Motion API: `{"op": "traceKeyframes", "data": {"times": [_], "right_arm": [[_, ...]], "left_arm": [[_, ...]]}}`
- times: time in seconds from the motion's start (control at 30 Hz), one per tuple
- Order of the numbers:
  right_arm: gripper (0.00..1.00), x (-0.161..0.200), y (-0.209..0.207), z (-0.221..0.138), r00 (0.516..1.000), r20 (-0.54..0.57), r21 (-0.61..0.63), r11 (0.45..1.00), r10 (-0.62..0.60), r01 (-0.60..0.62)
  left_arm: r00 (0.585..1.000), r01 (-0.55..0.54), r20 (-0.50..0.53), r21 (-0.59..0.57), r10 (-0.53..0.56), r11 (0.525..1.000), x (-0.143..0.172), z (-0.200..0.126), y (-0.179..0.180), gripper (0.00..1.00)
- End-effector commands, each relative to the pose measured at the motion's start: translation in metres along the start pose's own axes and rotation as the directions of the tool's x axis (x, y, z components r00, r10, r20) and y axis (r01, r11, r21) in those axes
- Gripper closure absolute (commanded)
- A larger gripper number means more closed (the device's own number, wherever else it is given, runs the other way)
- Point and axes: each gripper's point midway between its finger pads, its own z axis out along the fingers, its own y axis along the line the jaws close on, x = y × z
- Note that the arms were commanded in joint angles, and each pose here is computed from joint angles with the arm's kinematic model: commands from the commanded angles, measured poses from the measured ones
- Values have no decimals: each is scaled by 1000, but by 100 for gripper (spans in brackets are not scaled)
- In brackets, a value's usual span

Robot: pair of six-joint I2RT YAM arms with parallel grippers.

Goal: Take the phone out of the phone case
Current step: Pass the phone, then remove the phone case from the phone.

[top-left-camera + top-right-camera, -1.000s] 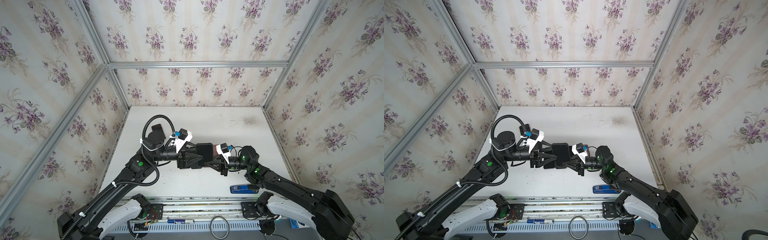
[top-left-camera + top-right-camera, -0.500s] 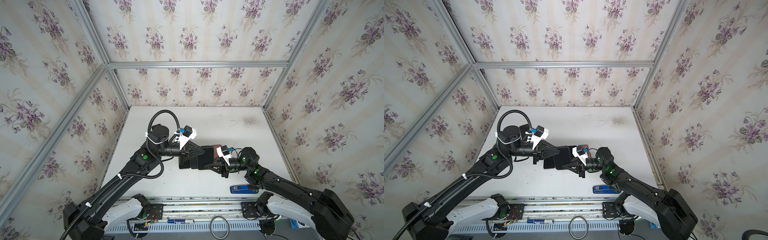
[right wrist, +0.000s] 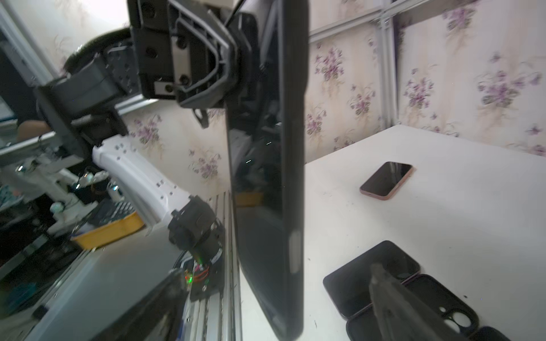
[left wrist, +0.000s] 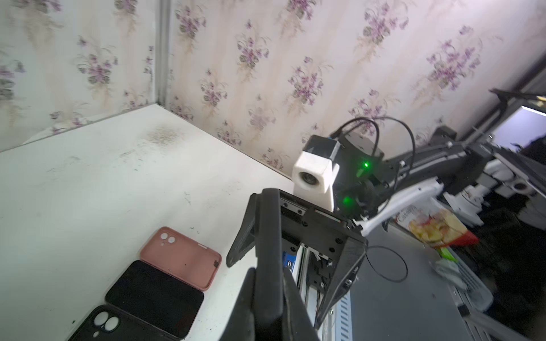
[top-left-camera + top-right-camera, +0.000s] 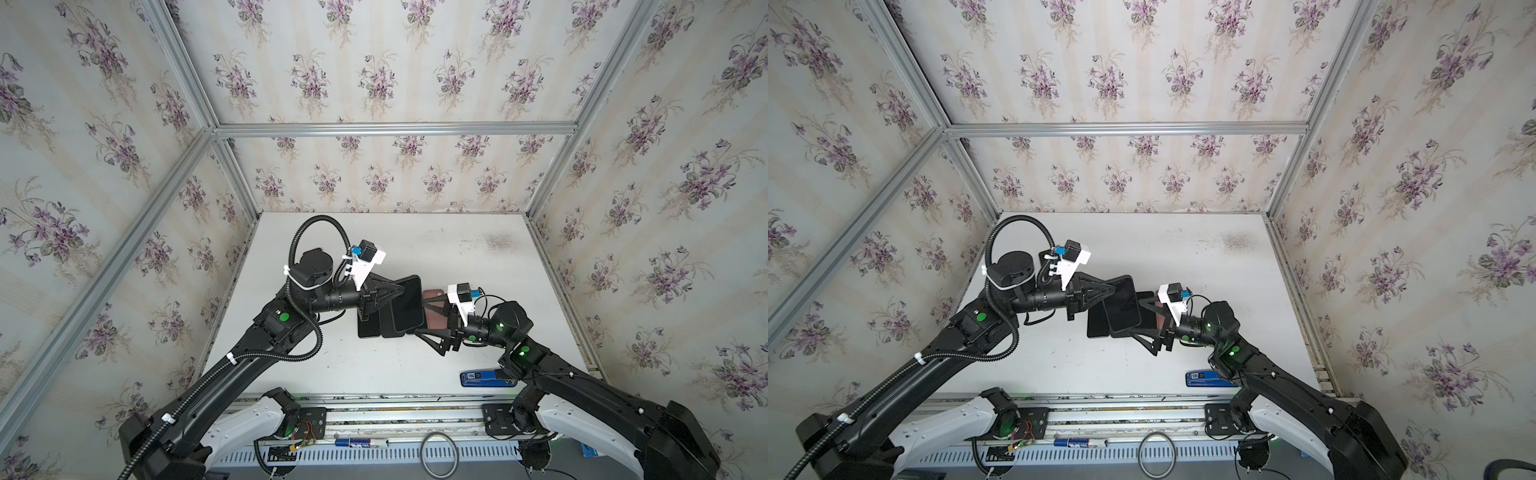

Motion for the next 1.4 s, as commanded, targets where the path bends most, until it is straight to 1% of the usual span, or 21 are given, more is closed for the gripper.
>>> {"op": "traceKeyframes", "data": {"times": [0.0,0.07,0.13,0.17,0.23,0.33,0.43,0.63,0.77,0.9,0.93,1.1,1.2,1.37], "right_arm": [[6,-14,-23,-5,980,94,132,973,177,-189],[7,-18,-19,-4,965,115,101,964,235,-246],[8,-23,-12,-4,952,148,46,960,268,-277],[8,-27,-8,-5,944,172,13,958,281,-287],[9,-30,-3,-5,932,193,-28,951,308,-308],[10,-41,7,-4,923,227,-85,951,310,-298],[10,-46,14,-1,919,240,-119,949,313,-292],[13,-50,16,8,902,250,-179,932,352,-314],[22,-55,17,15,889,256,-234,916,381,-325],[29,-60,17,23,878,247,-274,899,410,-342],[33,-61,19,26,880,241,-283,897,410,-340],[42,-66,22,31,881,242,-296,896,407,-333],[50,-67,22,32,880,238,-298,893,411,-336],[59,-64,21,33,880,232,-296,892,414,-342]], "left_arm": [[953,172,270,-111,-137,979,-53,-20,15,100],[900,269,378,-93,-216,959,-66,-32,17,100],[844,351,455,-64,-286,934,-73,-42,20,100],[806,395,500,-57,-316,917,-76,-48,25,100],[752,456,542,-16,-376,890,-77,-54,27,100],[694,534,563,15,-448,846,-74,-57,34,100],[622,607,584,60,-521,792,-67,-57,43,100],[553,660,601,106,-577,744,-56,-57,52,100],[536,675,605,112,-589,730,-52,-57,56,100],[534,678,598,118,-597,725,-50,-54,56,100],[533,678,600,119,-597,725,-50,-55,56,100],[534,677,601,118,-595,726,-49,-55,56,100],[532,675,607,117,-590,729,-50,-57,56,100],[535,667,614,114,-580,736,-51,-60,55,100]]}}
